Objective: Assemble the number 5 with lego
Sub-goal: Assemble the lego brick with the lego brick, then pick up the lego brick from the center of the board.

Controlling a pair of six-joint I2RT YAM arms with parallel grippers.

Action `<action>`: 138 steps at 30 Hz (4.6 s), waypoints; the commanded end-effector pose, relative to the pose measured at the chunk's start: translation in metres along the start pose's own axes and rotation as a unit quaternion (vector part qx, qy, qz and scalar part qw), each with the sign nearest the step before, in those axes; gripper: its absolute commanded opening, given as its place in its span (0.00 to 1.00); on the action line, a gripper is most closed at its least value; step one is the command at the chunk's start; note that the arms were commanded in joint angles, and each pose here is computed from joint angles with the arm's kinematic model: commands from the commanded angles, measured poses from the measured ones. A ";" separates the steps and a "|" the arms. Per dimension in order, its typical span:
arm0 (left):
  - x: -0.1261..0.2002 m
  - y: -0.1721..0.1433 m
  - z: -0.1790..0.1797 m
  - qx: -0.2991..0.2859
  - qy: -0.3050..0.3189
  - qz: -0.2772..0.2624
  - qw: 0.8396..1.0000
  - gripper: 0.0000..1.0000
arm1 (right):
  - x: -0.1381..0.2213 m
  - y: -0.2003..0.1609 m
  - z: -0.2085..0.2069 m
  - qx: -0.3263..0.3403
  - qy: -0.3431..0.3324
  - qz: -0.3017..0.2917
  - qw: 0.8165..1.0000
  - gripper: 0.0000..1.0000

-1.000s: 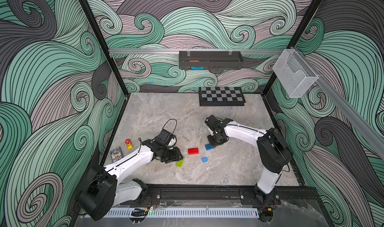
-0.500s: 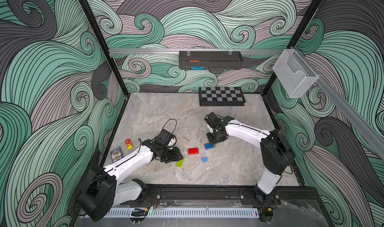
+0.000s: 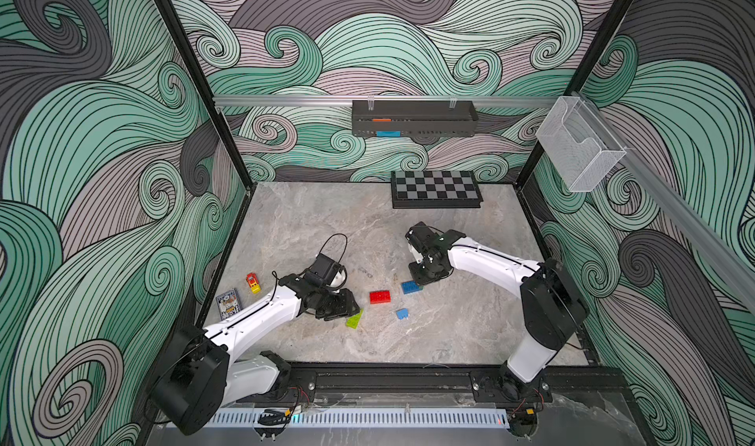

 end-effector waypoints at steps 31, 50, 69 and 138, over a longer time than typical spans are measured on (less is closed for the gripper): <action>-0.016 0.012 -0.079 -0.134 0.021 0.067 0.988 0.58 | 0.054 -0.090 -0.028 -0.037 0.139 -0.042 0.989 0.49; -0.084 0.029 -0.115 -0.110 0.104 0.177 0.973 0.69 | 0.041 -0.130 -0.045 -0.081 0.174 -0.050 0.980 0.51; -0.120 0.046 -0.122 -0.032 0.185 0.151 0.971 0.68 | 0.053 -0.132 -0.042 -0.069 0.208 -0.074 0.973 0.51; -0.126 0.043 -0.120 -0.032 0.234 0.155 0.959 0.37 | 0.051 -0.132 -0.036 -0.051 0.232 -0.075 0.968 0.50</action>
Point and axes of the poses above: each gripper's point midway between its finger pads, its own x axis back along the fingers, its own z axis along the line the jaws close on, y = z × x, the point moved 5 cm from there along x, back along the fingers, and after that the axes turned 11 degrees about -x, right-handed, at the moved point
